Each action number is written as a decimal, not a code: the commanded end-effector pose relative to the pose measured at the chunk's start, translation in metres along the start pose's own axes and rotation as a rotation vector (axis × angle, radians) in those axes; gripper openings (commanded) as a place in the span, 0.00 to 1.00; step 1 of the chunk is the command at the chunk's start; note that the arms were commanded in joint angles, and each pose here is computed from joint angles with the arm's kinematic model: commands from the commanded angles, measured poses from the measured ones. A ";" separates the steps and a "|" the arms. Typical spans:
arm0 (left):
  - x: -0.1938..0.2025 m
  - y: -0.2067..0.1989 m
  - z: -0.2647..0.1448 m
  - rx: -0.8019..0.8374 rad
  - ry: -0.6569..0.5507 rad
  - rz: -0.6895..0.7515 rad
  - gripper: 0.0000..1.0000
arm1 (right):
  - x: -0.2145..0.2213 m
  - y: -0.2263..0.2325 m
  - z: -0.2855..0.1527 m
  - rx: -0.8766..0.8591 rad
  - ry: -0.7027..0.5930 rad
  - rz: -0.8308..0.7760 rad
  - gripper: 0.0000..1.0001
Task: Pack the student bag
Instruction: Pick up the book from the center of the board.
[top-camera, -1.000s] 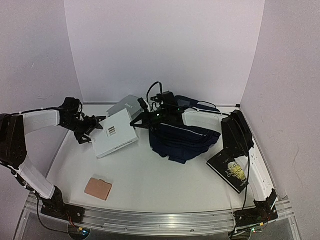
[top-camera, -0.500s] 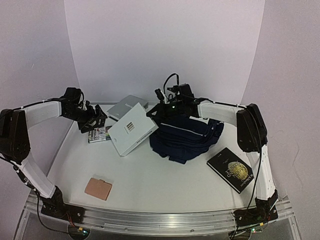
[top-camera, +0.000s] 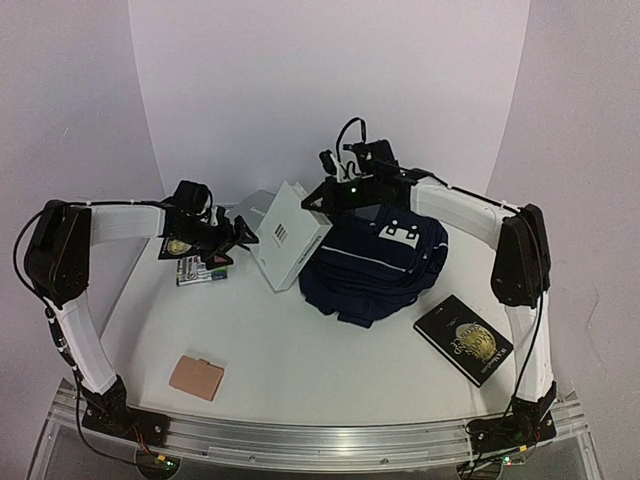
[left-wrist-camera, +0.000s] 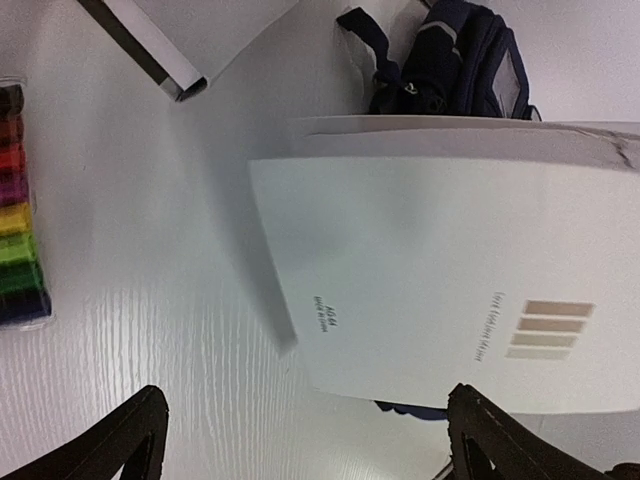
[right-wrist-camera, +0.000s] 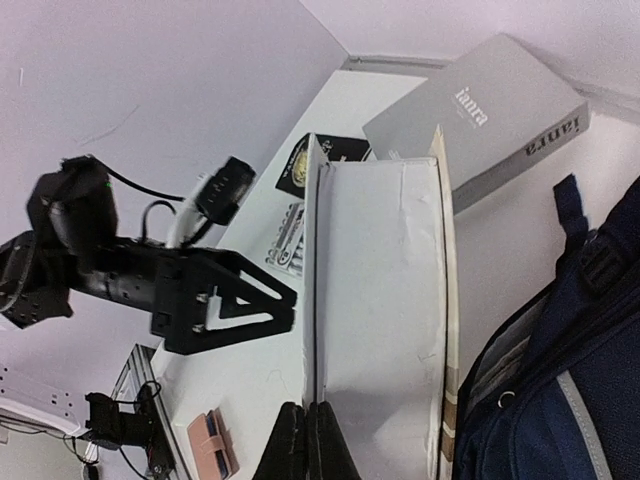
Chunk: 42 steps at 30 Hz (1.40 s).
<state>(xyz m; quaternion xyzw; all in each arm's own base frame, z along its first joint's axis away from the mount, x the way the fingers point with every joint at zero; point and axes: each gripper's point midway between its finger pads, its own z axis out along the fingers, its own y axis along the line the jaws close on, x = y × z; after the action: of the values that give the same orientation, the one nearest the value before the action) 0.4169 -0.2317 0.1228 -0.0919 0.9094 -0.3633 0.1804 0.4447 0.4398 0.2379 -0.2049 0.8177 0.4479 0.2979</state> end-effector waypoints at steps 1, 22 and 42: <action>-0.022 -0.015 0.022 0.132 -0.046 -0.094 0.97 | -0.022 0.060 -0.018 0.076 -0.061 -0.249 0.00; -0.030 0.004 0.036 0.131 -0.086 -0.234 0.96 | 0.014 0.111 0.018 -0.150 0.079 -0.329 0.69; 0.036 0.007 -0.076 -0.005 -0.273 0.244 1.00 | -0.059 0.058 -0.078 -0.142 -0.067 -0.329 0.98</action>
<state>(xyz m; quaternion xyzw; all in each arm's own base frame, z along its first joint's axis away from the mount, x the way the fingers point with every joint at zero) 0.3764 -0.1952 0.1491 -0.1173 0.8735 -0.3715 0.2919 0.4270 0.4417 0.3022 -0.3307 0.7542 0.4644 0.3258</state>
